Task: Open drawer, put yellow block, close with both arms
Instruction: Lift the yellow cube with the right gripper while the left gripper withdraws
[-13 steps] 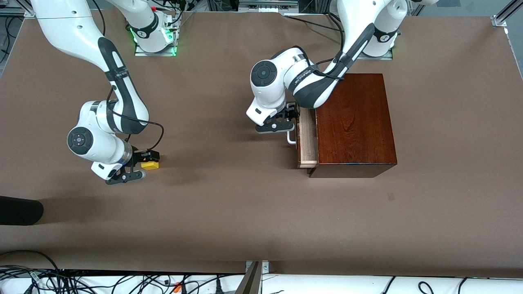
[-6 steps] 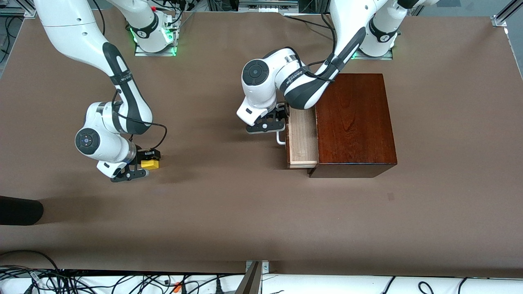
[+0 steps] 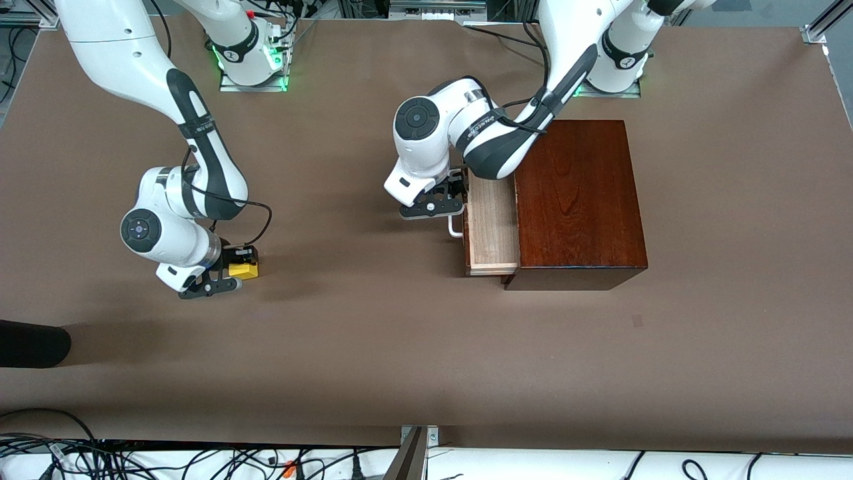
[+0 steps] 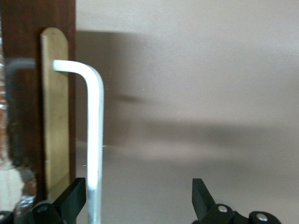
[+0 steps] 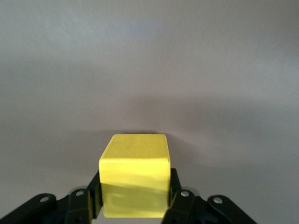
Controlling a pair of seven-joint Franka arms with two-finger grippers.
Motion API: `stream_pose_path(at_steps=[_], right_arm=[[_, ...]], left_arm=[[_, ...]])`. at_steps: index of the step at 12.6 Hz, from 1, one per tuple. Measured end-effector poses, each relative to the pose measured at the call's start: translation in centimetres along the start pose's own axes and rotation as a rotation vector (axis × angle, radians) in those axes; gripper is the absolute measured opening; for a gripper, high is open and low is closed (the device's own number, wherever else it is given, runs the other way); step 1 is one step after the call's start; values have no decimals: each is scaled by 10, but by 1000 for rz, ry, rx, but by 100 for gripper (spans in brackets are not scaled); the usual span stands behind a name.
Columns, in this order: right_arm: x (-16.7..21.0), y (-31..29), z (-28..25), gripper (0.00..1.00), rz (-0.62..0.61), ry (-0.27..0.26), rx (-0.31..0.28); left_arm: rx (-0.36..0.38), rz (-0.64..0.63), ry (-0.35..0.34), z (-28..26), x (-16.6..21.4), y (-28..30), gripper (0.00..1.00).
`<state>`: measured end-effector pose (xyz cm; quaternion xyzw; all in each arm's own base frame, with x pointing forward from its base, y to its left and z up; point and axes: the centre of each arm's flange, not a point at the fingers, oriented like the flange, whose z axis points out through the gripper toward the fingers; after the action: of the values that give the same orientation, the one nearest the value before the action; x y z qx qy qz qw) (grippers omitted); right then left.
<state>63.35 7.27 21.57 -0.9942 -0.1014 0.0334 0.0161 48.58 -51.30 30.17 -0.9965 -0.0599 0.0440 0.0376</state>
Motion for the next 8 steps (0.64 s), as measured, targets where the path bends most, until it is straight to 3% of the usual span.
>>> stream_pose_path(at_steps=[4, 8], right_arm=[[20, -13, -80, 56, -33, -3, 21], [30, -59, -153, 56, -114, -33, 59]], left_arm=[[55, 16, -14, -45, 11, -17, 100], [81, 36, -14, -138, 61, -97, 100]])
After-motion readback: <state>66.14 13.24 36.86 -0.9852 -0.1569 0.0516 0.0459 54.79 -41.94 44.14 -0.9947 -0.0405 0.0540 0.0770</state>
